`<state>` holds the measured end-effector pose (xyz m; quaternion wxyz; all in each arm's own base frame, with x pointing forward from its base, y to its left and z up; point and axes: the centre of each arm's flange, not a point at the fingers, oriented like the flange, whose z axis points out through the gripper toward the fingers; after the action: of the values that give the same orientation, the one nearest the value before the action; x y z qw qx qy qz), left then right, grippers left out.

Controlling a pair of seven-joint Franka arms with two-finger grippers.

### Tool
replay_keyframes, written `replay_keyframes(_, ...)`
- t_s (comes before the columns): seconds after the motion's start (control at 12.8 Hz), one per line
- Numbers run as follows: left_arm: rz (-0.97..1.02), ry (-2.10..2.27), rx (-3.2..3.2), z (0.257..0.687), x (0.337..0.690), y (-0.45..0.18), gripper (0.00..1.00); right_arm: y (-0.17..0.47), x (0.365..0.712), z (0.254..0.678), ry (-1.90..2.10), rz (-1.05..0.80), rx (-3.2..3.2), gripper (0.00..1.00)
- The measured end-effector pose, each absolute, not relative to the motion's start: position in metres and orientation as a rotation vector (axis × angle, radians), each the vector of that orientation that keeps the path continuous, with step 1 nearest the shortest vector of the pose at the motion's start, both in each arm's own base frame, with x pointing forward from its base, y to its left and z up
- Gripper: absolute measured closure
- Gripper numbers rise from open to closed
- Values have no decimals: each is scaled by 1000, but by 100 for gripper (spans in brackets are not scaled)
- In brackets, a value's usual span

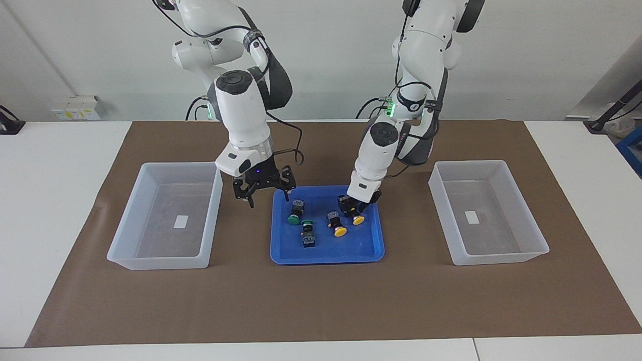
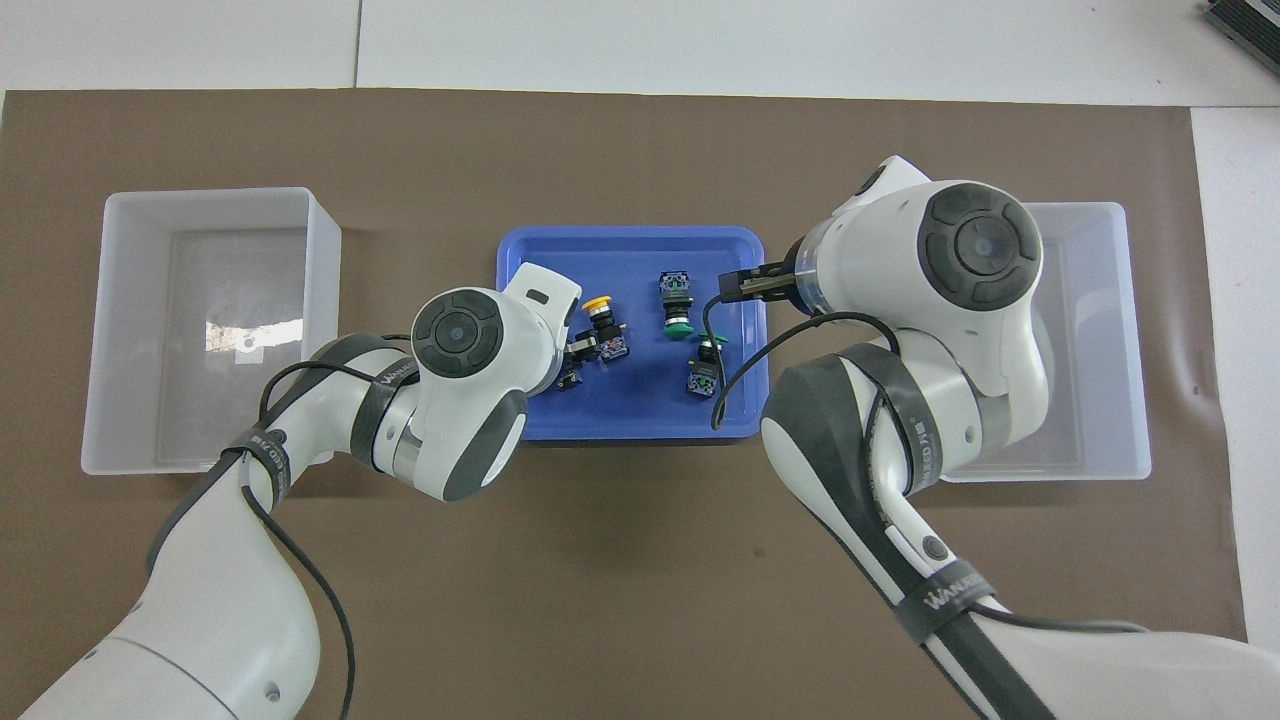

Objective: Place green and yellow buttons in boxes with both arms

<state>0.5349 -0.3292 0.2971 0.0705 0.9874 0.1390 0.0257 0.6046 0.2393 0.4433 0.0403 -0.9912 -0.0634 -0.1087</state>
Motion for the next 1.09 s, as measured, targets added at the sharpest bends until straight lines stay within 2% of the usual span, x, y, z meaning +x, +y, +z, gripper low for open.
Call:
replay_keyframes(0.08,77,427,2969,297,535,-329,52,246,605,433,-189,-322,-3037,0)
replay_keyframes(0.16,77,430,2968,297,535,-329,62,253,605,423,-180,-316,-3037,0)
replay_keyframes(0.23,80,430,2966,299,535,-330,66,259,607,413,-173,-320,-3034,0)
replay_keyframes(0.7,62,435,2975,309,540,-332,66,291,606,371,-83,-330,-3018,0)
replay_keyframes(1.09,51,512,2979,389,589,-315,66,313,607,320,-95,-375,-3019,0)
